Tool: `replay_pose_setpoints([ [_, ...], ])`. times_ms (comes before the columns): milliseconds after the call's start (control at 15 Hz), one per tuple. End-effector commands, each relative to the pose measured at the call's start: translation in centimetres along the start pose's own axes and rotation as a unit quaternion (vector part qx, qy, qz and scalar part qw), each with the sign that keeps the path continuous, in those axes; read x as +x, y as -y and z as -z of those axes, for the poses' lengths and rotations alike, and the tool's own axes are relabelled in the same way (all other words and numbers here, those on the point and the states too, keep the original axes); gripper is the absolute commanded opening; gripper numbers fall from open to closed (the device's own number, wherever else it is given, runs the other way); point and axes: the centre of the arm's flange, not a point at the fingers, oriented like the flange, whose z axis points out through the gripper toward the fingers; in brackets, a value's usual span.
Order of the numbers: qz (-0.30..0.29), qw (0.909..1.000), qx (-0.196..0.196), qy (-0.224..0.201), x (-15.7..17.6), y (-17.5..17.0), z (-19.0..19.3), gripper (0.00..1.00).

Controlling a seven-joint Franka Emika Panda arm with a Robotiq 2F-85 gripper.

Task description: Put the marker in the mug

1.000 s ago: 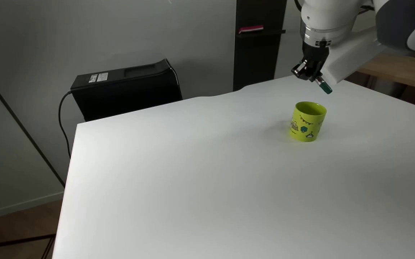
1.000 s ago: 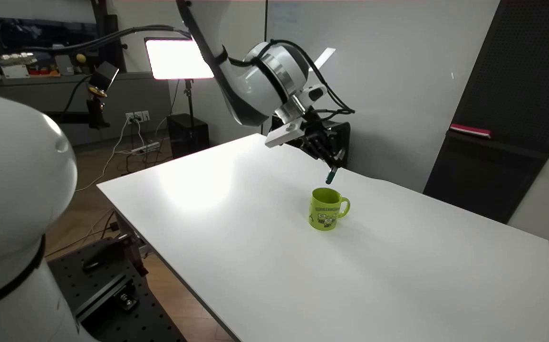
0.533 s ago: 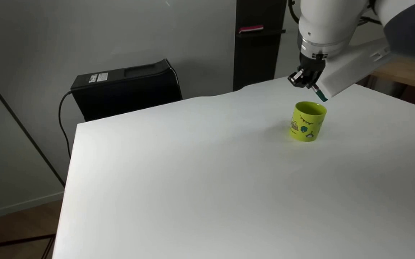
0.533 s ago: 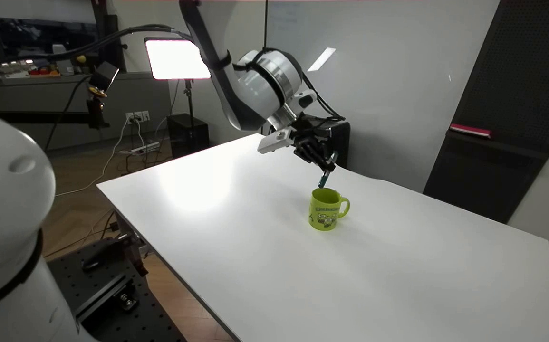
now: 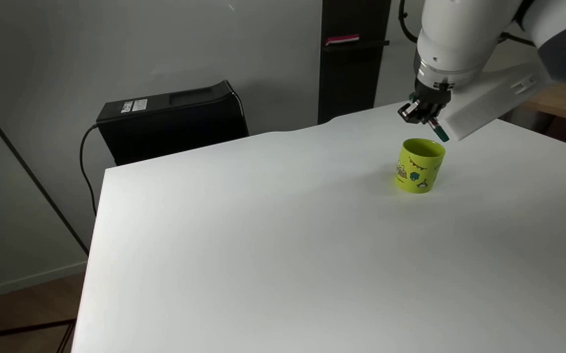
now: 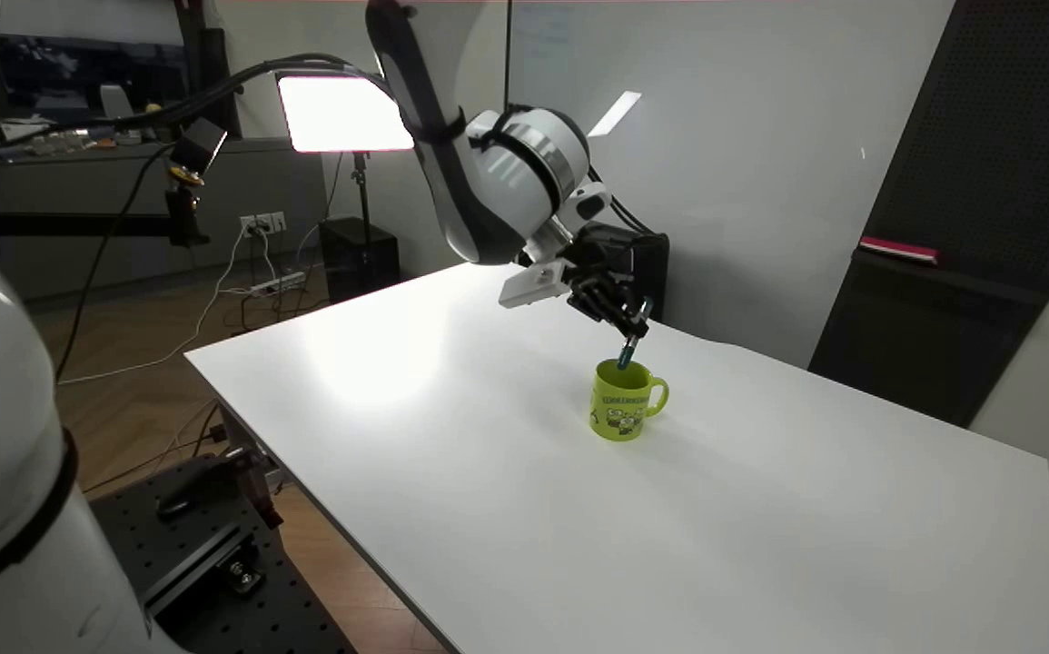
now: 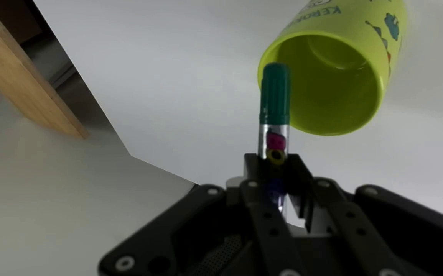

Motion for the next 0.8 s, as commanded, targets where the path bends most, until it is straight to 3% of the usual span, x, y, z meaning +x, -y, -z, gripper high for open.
replay_pose_setpoints([
  [0, -0.010, 0.9998, -0.008, -0.017, -1.2, 0.2, -0.4, 0.05],
  [733, -0.007, 0.9999, 0.008, -0.003, -2.1, 1.9, -3.0, 0.05],
])
